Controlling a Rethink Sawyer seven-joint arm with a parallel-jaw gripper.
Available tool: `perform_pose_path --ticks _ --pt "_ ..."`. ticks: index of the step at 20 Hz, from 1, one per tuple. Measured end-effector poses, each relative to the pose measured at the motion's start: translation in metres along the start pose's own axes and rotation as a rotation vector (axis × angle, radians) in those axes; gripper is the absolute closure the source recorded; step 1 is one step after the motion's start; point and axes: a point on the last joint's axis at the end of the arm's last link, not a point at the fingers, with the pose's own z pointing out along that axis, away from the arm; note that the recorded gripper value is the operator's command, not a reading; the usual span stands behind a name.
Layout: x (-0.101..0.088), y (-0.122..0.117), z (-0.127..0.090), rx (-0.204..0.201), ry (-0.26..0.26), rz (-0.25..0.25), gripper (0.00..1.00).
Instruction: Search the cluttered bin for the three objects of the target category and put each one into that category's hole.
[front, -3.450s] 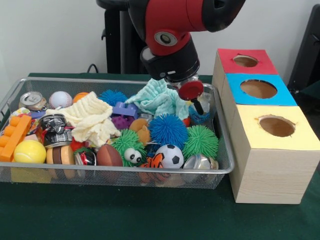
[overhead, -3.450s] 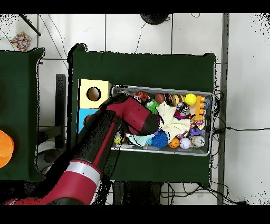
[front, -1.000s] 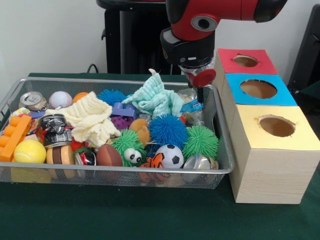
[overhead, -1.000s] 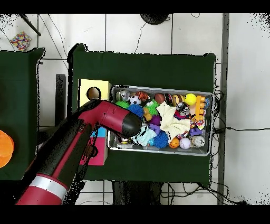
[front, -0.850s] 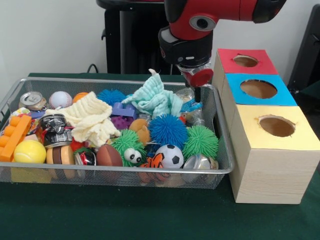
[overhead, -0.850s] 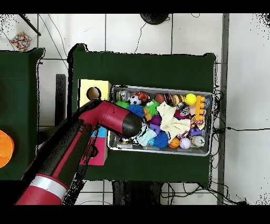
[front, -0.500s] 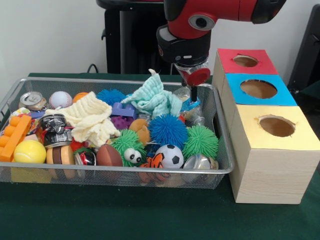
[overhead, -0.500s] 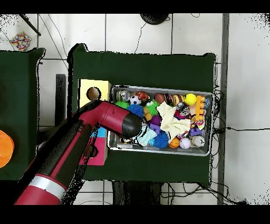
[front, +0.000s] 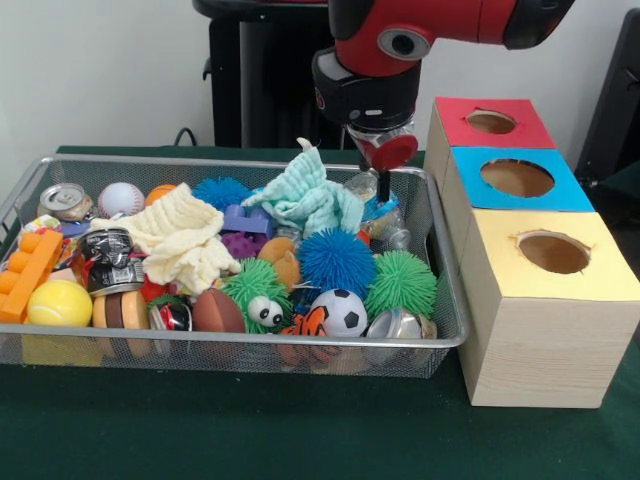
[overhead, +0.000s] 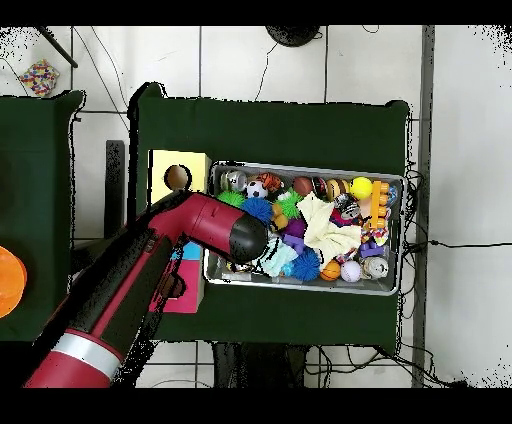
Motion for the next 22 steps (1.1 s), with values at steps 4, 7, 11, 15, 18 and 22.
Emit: perform_pose_path --ticks 4,7,11,15,18,22 --pt "-0.0006 0.0018 0.0012 -0.014 0.016 -0.004 0.0" --pt "-0.0012 0.0027 0.0021 -0.025 0.027 -0.01 0.0" --pt "-0.0031 0.0028 0.0029 -0.032 0.033 -0.017 0.0" --pt "-0.0069 0.0023 0.0027 -0.044 0.047 -0.031 0.0" --pt "-0.0071 0.0033 0.003 -0.057 0.06 -0.038 0.0" --pt "-0.0047 0.0062 0.0055 -0.076 0.076 -0.04 0.0"
